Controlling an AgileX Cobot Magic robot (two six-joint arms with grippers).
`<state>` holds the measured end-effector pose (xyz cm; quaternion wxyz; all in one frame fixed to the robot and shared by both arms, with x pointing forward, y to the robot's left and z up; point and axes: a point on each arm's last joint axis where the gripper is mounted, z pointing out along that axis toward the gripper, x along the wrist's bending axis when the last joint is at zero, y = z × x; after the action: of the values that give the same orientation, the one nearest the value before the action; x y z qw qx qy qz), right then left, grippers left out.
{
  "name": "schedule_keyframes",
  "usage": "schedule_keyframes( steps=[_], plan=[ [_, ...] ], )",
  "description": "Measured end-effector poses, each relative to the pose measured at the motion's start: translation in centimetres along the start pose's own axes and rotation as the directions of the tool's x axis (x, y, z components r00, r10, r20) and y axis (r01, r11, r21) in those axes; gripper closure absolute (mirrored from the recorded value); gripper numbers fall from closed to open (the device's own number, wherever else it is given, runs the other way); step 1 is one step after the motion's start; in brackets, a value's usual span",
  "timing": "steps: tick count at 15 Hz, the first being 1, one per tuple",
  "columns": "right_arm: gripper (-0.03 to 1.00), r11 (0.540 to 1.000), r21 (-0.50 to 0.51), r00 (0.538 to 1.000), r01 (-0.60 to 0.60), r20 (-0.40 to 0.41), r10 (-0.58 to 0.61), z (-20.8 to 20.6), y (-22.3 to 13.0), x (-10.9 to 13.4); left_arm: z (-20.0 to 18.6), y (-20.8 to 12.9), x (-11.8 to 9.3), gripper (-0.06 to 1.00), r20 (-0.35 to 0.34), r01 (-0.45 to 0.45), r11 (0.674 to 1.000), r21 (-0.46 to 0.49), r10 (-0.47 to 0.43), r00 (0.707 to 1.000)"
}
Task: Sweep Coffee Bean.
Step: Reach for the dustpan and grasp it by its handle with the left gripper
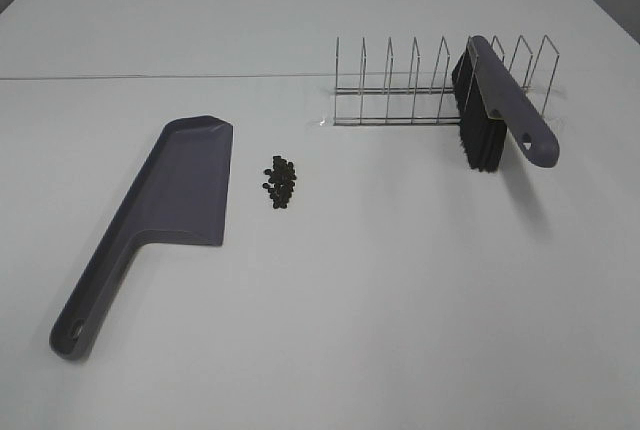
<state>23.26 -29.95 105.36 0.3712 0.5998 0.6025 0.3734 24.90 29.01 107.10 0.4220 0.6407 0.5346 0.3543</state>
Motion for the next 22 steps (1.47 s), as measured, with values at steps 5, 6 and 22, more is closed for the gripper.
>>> schedule_keyframes(
  steps=[5, 6, 22],
  plan=[
    [0.21, 1.0, 0.0, 1.0, 0.0, 0.0, 0.0, 0.0, 0.0, 0.0, 8.3, 2.5, 0.9, 0.27, 0.003, 0.127, 0.941, 0.314, -0.135, 0.991],
    [0.21, 1.0, 0.0, 1.0, 0.0, 0.0, 0.0, 0.0, 0.0, 0.0, 10.0, 2.9, 1.0, 0.27, 0.002, 0.152, 0.922, 0.356, -0.164, 0.987],
    [0.21, 1.0, 0.0, 1.0, 0.0, 0.0, 0.0, 0.0, 0.0, 0.0, 32.5, -0.5, -1.7, 0.27, 0.013, 0.101, 0.615, 0.782, -0.177, 0.984]
  ],
)
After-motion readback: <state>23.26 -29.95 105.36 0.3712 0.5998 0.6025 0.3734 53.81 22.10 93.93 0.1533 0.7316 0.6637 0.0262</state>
